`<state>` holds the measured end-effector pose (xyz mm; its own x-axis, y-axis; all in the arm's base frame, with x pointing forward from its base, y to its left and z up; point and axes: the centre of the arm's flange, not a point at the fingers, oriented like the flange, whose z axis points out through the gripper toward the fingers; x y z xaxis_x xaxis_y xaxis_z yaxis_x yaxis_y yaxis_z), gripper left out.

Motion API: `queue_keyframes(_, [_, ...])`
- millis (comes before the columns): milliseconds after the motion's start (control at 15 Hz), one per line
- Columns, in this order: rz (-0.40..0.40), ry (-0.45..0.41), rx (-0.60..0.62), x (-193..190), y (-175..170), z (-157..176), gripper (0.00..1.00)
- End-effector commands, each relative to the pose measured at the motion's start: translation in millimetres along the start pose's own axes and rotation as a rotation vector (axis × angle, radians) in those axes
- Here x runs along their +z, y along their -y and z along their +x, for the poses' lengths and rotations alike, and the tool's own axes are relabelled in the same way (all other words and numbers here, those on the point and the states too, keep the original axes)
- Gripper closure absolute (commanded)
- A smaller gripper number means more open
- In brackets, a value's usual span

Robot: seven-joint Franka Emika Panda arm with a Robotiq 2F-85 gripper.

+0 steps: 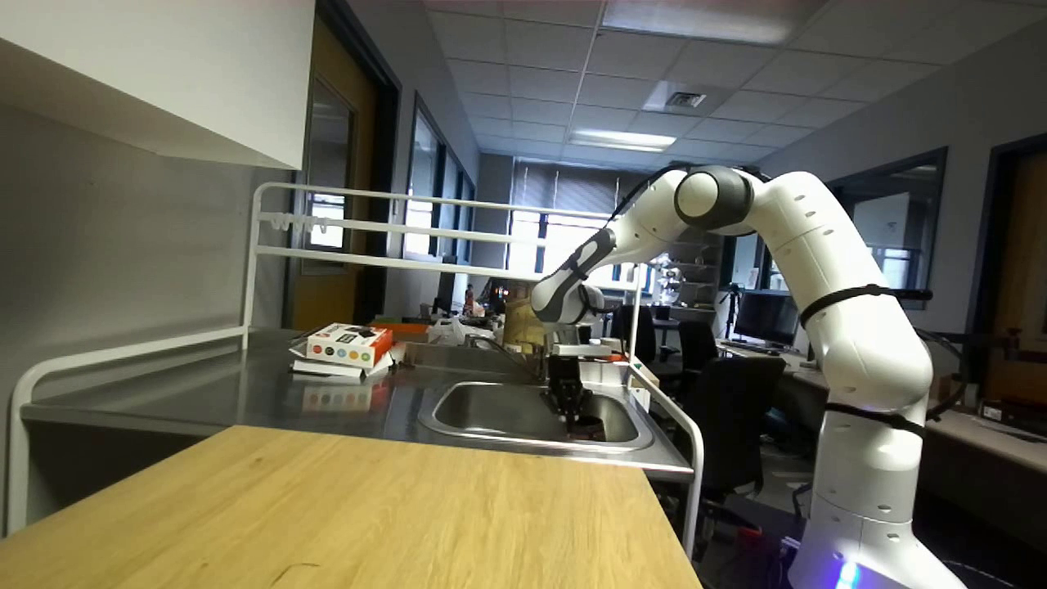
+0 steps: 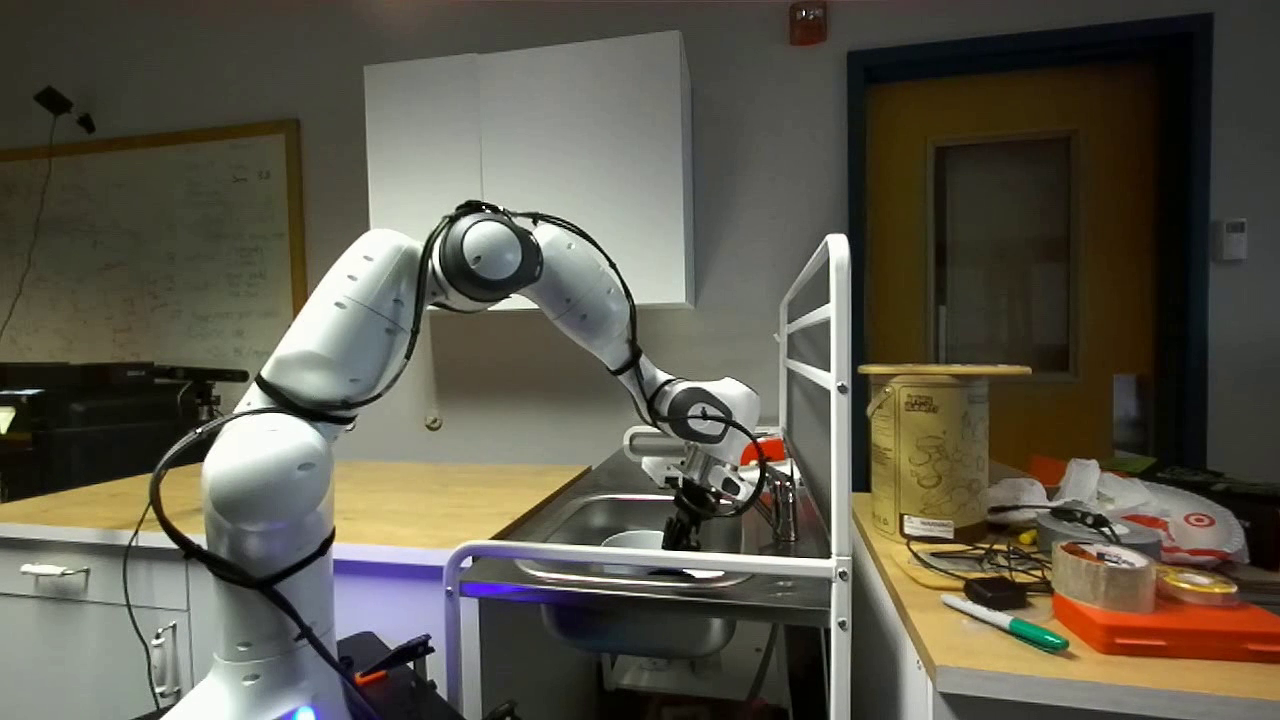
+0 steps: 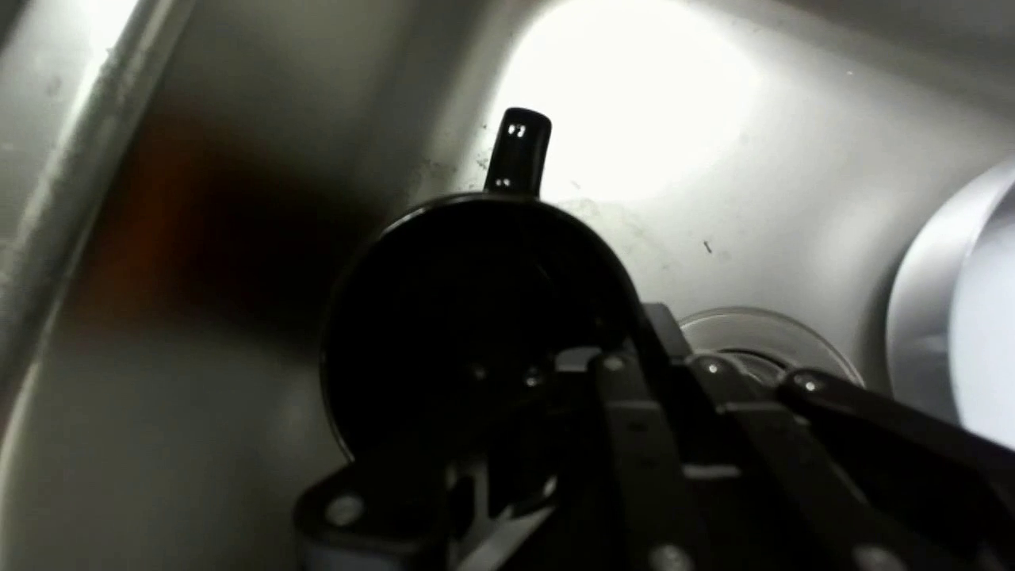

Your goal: Get the cup from the sink basin and place it on the sink countertop

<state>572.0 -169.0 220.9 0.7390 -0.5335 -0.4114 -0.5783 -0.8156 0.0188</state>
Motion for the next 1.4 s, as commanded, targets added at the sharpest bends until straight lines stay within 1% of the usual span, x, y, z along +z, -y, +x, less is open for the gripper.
queue_keyframes(0, [-0.006, -0.01, 0.004, -20.7, -4.7, 3.1, 0.9])
queue_keyframes(200, [-0.014, -0.034, -0.002, -35.3, -4.6, -7.3, 0.91])
queue_keyframes(400, [-0.027, -0.062, -0.026, -56.5, 0.0, -29.0, 0.91])
queue_keyframes(733, [-0.081, -0.118, -0.097, -103.5, 11.8, -84.8, 0.91])
queue_keyframes(1000, [-0.095, -0.13, -0.16, -129.4, 21.6, -126.6, 0.91])
queue_keyframes(1200, [-0.111, -0.123, -0.27, -136.8, 32.9, -159.5, 0.91])
queue_keyframes(1333, [-0.146, -0.116, -0.358, -135.2, 41.6, -181.8, 0.91])
